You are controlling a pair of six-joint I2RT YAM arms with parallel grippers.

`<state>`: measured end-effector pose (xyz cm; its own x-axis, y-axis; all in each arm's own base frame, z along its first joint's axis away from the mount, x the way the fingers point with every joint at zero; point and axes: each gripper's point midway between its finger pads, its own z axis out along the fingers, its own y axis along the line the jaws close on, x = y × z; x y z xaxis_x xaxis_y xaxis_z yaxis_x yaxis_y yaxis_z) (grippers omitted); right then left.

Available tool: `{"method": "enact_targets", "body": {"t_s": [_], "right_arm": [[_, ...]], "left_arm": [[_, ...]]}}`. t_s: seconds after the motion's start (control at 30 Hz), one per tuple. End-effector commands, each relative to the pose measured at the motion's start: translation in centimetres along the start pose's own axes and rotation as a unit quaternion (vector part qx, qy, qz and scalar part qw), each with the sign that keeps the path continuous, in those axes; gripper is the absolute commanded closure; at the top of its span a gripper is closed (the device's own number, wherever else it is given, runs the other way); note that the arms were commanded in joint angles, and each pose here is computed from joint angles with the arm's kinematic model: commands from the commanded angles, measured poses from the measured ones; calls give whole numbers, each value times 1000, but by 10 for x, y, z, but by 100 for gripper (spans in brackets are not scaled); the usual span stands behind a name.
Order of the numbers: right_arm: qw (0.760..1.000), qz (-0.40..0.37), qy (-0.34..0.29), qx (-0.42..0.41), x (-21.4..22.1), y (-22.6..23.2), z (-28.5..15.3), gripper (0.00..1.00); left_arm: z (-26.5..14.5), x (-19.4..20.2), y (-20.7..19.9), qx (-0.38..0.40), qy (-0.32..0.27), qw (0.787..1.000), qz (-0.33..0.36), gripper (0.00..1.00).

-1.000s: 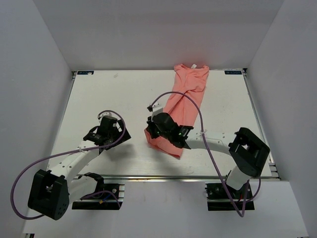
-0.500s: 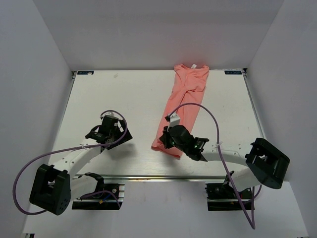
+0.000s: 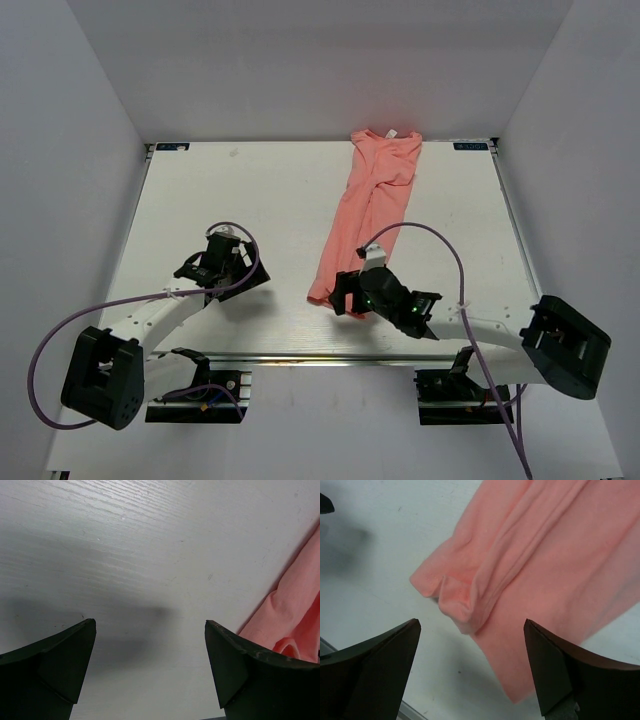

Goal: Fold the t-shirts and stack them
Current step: Grab the bottom of the folded rectangular tshirt with both arms

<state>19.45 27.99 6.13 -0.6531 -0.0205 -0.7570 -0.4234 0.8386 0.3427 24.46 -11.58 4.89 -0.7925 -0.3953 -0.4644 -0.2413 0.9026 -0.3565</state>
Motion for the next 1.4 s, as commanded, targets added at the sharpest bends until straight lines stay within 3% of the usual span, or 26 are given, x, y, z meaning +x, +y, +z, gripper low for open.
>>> {"method": "enact_targets", "body": {"t_s": [0.0, 0.2, 0.33, 0.47, 0.6, 0.8, 0.9, 1.03, 1.13, 1.37], "right_arm": [[999, 7, -6, 32, -5, -12, -13, 10], [996, -70, -33, 40, -56, 8, -20, 10], [992, -96, -5, 78, -69, 16, 4, 10], [982, -96, 32, 157, -54, -2, 33, 10], [969, -79, 60, 226, -37, -24, 34, 10], [950, -50, 93, 295, -8, -58, 3, 10], [957, -33, 99, 271, 7, -60, -3, 10], [983, -40, 92, 153, 8, -31, -1, 10], [990, -35, 87, 105, 11, -18, 0, 10], [987, -18, 96, 125, 32, -36, -1, 10]], "left_arm": [[0, -3, -3, 11, -5, 1000, 9, 0], [2, -3, -4, 11, -5, 1000, 9, 0], [2, -3, -4, 11, -5, 1000, 9, 0], [1, -2, -5, 15, -2, 1000, 14, 0], [0, -4, -6, 19, -6, 1000, 14, 0], [-1, -2, -4, 16, -2, 1000, 23, 0], [1, -2, -5, 16, -3, 1000, 23, 0], [5, -2, -7, 20, 1, 1000, 23, 0], [8, 0, -8, 20, 9, 999, 23, 0], [8, -1, -10, 24, 12, 999, 32, 0]]}}
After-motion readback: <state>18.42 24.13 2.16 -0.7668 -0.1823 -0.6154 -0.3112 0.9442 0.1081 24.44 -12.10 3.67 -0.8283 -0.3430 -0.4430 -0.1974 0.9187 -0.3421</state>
